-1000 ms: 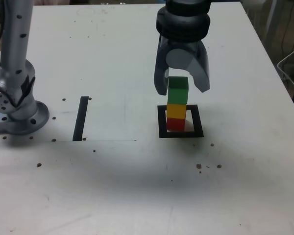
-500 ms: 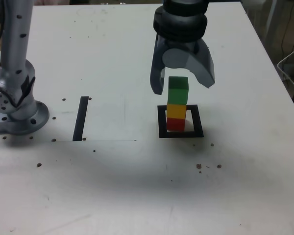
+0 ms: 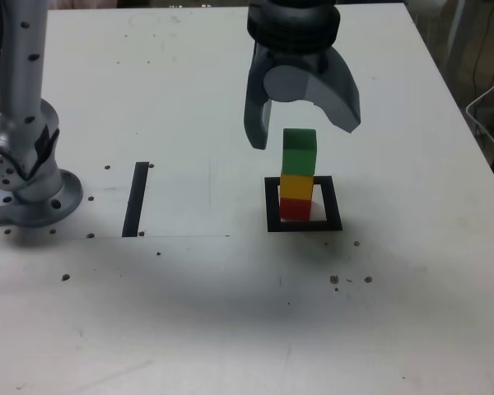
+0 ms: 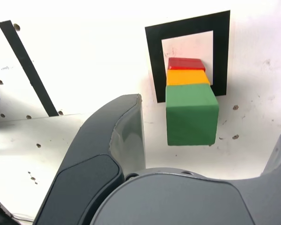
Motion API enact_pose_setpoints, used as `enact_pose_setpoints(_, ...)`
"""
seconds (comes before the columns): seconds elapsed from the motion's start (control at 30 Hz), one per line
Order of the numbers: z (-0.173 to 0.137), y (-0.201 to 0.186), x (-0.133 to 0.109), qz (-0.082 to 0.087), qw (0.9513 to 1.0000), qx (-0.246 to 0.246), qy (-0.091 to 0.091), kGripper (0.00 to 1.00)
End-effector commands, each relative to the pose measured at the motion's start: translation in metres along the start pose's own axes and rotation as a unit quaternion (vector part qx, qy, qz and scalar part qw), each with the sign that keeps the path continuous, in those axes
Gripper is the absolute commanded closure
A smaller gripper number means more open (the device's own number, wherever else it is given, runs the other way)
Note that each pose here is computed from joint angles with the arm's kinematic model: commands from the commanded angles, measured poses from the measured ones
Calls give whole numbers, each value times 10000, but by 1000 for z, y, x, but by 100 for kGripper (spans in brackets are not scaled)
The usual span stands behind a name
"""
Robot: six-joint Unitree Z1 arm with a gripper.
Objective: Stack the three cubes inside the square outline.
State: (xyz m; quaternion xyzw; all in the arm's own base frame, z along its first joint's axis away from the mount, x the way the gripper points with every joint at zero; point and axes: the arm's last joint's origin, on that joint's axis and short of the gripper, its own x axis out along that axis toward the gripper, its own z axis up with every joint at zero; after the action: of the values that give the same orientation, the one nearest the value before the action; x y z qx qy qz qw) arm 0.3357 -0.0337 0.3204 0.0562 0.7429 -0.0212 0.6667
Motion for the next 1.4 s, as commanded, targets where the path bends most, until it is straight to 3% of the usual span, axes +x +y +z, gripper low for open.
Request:
enact_pose_setpoints(0.0,-6,0,-6,-12,10000,5,-35,0)
enact_pose_setpoints(0.3,-39,0,-20,-106,9999,7,-36,0)
enact_pose_setpoints(0.43,-51,0,-22,-148,9999,-2,65,0)
enact_pose_setpoints(0.63,-65,3,-12,-504,9978,-170,408,0)
enact_pose_setpoints(0.77,-76,6,-9,-600,9961,-298,583,0)
enact_pose_setpoints(1.0,-109,16,-7,-673,9939,-596,632,0)
enact_pose_setpoints(1.37,-131,18,12,-871,9903,-695,825,0)
